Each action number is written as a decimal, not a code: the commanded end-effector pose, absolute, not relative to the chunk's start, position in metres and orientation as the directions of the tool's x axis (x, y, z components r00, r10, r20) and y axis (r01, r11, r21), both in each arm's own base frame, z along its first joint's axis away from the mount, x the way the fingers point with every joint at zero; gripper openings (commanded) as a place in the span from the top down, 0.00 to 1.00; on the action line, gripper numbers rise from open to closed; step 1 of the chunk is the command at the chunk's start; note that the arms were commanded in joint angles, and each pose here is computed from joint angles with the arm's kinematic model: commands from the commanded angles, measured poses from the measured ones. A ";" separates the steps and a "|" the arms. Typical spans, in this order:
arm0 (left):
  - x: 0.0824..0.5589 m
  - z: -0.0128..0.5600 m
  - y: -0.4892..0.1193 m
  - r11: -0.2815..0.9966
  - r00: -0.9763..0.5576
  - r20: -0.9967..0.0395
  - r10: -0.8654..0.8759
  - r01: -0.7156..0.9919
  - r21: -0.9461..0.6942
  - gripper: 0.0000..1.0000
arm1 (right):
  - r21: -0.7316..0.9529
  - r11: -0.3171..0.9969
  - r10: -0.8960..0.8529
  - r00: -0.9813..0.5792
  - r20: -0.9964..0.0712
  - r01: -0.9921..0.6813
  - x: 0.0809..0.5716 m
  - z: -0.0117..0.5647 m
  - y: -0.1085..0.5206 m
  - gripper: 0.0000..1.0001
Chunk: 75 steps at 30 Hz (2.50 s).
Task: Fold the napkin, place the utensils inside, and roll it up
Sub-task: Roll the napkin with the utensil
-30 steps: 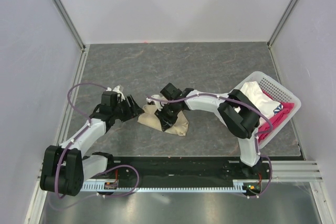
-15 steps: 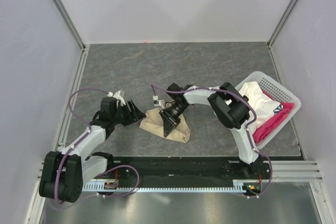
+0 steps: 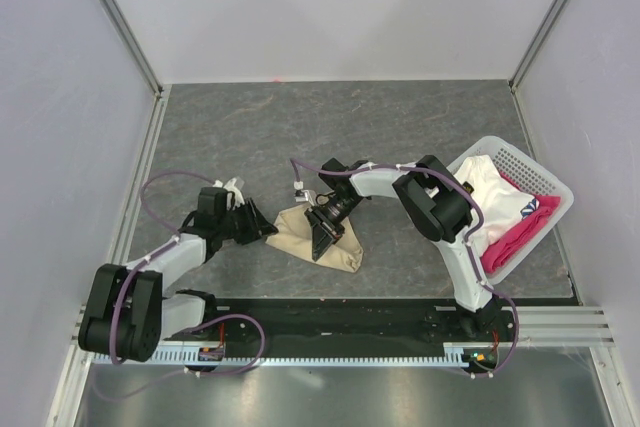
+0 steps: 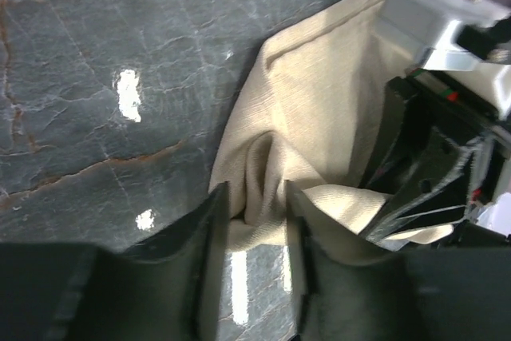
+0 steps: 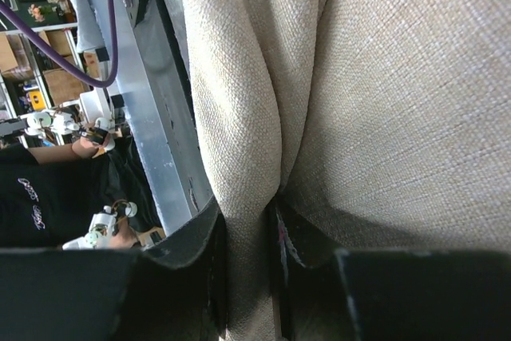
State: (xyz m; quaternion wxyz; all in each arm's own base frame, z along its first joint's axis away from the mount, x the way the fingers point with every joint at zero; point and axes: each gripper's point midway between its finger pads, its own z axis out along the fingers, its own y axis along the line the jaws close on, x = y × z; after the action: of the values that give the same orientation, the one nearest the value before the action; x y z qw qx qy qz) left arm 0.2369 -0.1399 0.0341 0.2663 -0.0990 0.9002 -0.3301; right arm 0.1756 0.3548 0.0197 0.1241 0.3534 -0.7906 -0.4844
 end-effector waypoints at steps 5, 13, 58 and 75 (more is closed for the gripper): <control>0.253 0.033 -0.146 0.768 -0.865 -0.381 -0.328 -0.010 -0.640 0.95 | 0.745 0.421 -0.659 -0.739 -0.140 -0.517 0.197 0.004 0.343 0.64; 0.249 0.022 -0.146 0.780 -0.893 -0.319 -0.318 -0.056 -0.623 0.98 | 0.551 0.477 -0.579 -0.717 -0.389 -0.684 0.236 0.058 0.346 0.32; 0.257 0.040 -0.150 0.774 -0.895 -0.319 -0.310 -0.043 -0.632 0.98 | -0.243 0.484 -0.834 -0.358 -0.420 -0.841 0.179 0.017 0.316 0.39; 0.271 0.072 -0.121 0.833 -0.779 -0.490 -0.391 -0.073 -0.548 0.36 | 0.097 0.493 -0.818 -0.499 -0.287 -0.865 0.149 -0.033 0.303 0.67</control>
State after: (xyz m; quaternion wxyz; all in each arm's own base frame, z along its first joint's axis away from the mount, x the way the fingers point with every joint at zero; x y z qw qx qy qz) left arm 0.2643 -0.1385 0.0628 0.2658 -0.1091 0.9091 -0.3016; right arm 0.1942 0.3279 0.0191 -0.2440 0.4898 -0.8343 -0.0673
